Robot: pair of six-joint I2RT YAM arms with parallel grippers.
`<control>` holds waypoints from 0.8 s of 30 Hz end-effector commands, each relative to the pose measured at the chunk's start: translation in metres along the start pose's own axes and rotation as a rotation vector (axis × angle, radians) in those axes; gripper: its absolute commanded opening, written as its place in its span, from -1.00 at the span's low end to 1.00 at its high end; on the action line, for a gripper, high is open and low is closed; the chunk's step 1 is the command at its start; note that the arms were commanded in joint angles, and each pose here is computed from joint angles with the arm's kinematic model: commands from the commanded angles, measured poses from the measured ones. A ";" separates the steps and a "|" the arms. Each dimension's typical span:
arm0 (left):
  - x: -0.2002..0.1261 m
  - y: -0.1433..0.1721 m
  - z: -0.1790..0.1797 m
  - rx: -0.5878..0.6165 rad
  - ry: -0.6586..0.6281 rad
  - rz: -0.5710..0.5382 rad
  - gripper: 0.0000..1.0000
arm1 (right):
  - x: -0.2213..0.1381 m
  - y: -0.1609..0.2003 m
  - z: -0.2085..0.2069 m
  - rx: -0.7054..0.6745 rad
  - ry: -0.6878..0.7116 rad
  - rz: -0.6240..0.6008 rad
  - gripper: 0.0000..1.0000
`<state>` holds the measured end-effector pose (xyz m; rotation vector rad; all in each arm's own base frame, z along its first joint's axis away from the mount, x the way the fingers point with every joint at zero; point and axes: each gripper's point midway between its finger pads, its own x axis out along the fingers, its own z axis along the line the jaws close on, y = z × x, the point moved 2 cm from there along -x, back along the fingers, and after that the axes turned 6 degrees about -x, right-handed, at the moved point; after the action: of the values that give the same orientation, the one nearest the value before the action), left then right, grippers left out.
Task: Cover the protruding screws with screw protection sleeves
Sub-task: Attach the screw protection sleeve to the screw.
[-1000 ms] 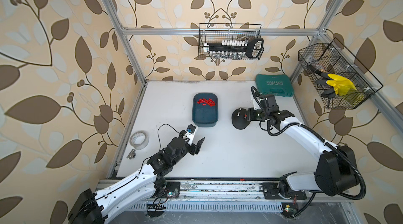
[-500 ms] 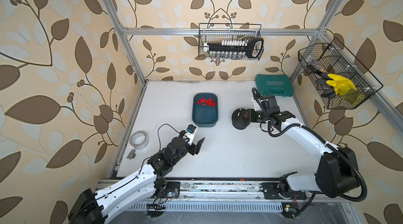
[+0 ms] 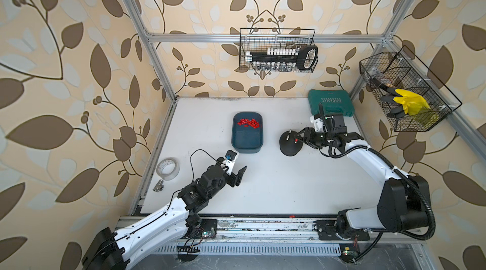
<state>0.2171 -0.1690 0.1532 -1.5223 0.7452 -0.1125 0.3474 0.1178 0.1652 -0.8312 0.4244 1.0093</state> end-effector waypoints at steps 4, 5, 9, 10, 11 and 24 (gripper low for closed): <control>0.000 -0.010 -0.010 -0.001 0.046 -0.036 0.62 | 0.019 0.018 -0.027 0.092 0.021 0.078 0.14; 0.000 -0.011 -0.009 0.001 0.044 -0.036 0.62 | 0.020 0.019 -0.031 0.099 0.035 0.082 0.14; 0.001 -0.010 -0.009 0.000 0.043 -0.032 0.63 | 0.022 0.021 -0.040 0.117 0.044 0.082 0.10; 0.001 -0.011 -0.009 0.001 0.041 -0.032 0.63 | 0.021 0.020 -0.039 0.114 0.032 0.082 0.10; 0.001 -0.011 -0.009 0.003 0.041 -0.030 0.64 | 0.019 0.018 -0.035 0.109 0.022 0.076 0.10; 0.028 -0.130 0.060 -0.347 -0.140 -0.127 0.98 | -0.043 -0.042 0.031 -0.030 -0.069 -0.133 0.14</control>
<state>0.2746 -0.1543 0.2031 -1.6866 0.5947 0.0214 0.3542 0.1098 0.1947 -0.7916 0.3694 0.9849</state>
